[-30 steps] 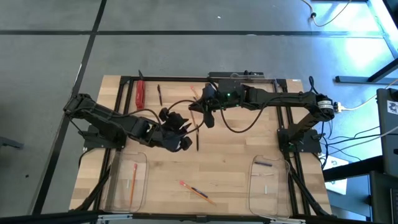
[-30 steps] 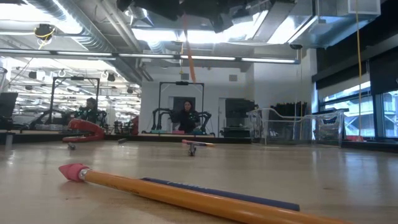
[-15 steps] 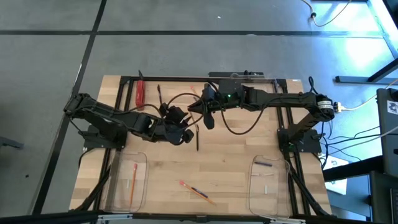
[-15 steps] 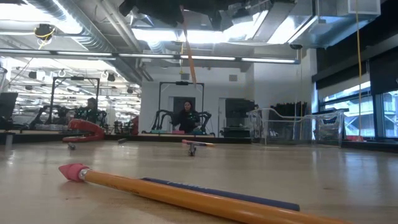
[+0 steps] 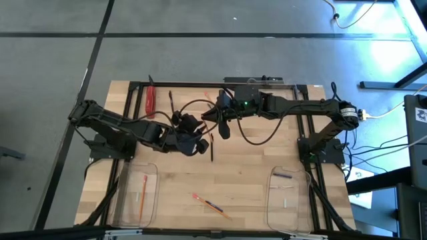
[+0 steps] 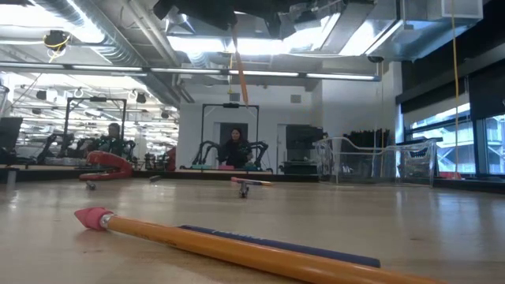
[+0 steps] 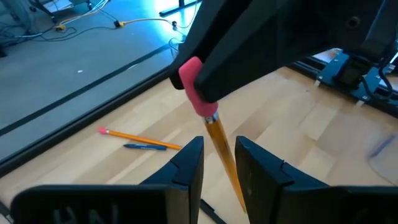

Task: Sort crayons/erasers/pens/pencils in bins
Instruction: Put the yellow pencil into the bottom left transparent bin

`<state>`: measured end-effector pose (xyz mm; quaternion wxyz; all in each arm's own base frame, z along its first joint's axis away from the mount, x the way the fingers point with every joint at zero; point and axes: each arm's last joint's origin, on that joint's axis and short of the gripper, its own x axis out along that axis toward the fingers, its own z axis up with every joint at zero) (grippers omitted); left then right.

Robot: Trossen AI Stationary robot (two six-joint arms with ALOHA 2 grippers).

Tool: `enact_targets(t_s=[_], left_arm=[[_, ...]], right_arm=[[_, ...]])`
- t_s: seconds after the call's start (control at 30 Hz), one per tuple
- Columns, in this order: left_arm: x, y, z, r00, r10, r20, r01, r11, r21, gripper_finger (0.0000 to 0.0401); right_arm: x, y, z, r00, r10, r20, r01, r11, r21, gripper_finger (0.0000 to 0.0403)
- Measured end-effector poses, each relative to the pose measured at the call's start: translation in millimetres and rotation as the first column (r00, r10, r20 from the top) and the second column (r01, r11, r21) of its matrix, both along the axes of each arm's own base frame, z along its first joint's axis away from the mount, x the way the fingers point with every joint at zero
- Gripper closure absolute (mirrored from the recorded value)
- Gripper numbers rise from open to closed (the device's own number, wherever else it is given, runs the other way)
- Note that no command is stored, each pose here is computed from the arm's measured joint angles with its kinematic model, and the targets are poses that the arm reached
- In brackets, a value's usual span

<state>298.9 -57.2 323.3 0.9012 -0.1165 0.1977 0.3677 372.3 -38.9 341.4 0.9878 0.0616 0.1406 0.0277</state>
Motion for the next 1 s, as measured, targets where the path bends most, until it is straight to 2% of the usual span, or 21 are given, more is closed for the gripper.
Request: enact_targets(t_s=[0.43,0.63,1.0], left_arm=[[2.8,11.8,0.8,0.999,0.037,0.010,-0.037,0.999,-0.003,0.0316],[6.2,10.9,3.7,1.000,-0.022,0.006,0.022,1.000,0.016,0.0318],[6.0,11.1,3.4,0.999,-0.036,-0.011,0.036,0.999,0.024,0.0392]], right_arm=[[0.0,0.0,0.0,1.000,0.001,0.001,-0.001,1.000,-0.006,0.0368],[0.0,0.2,0.0,1.000,0.003,0.001,-0.003,1.000,-0.006,0.0368],[-0.1,0.5,-0.1,1.000,0.009,-0.001,-0.009,1.000,-0.005,0.0368]])
